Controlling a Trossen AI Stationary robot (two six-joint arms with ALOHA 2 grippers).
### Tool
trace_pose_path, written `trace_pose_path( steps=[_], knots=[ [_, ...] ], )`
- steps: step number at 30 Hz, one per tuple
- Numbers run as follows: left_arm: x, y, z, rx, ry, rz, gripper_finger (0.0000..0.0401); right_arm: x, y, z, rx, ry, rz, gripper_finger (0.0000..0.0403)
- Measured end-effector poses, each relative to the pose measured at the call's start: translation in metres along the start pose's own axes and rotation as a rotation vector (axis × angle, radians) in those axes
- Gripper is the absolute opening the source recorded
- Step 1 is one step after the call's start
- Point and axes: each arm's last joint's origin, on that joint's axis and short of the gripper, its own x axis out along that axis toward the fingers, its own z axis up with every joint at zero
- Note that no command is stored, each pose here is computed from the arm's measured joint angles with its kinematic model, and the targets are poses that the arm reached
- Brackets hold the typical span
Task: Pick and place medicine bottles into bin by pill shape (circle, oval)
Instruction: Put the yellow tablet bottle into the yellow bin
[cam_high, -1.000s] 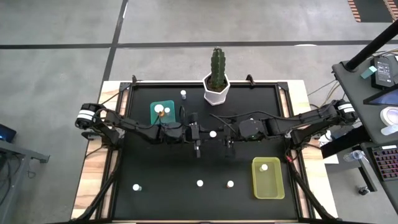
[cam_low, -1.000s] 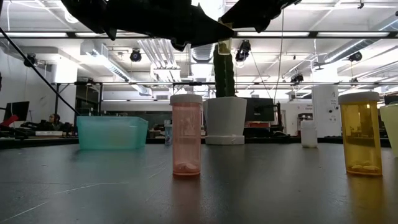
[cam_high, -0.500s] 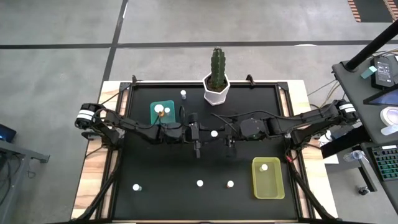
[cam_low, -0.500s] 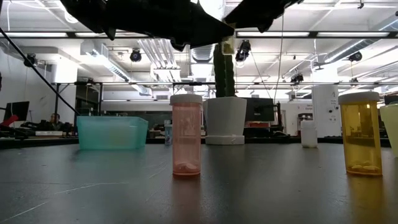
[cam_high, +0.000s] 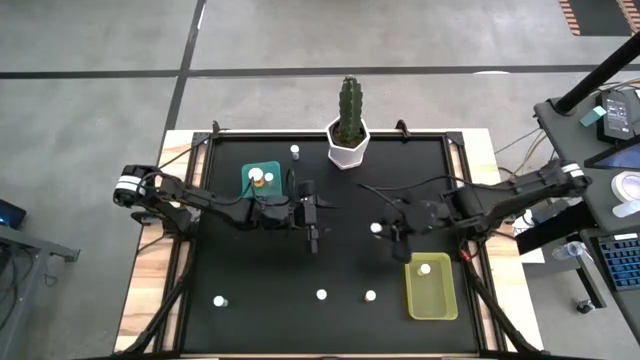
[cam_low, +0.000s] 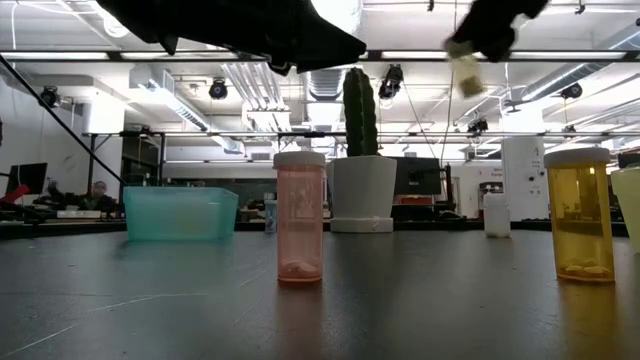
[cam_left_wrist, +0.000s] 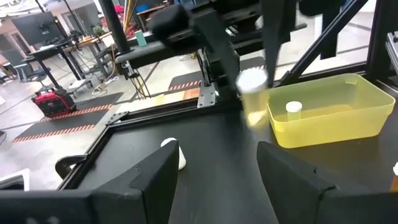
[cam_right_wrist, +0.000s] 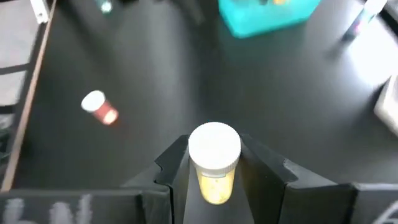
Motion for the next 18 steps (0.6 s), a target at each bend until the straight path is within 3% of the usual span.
trace_pose_path(
  steps=[11,18],
  knots=[
    [0.000,0.000,0.000,0.001,0.005,0.000,0.0201,-0.039,0.042,-0.039,0.114,0.074,0.156,0.0112],
    [0.000,0.000,0.000,0.000,0.004,0.000,0.0201,-0.058,0.064,-0.071,0.122,0.179,0.189,0.0111]
  ],
)
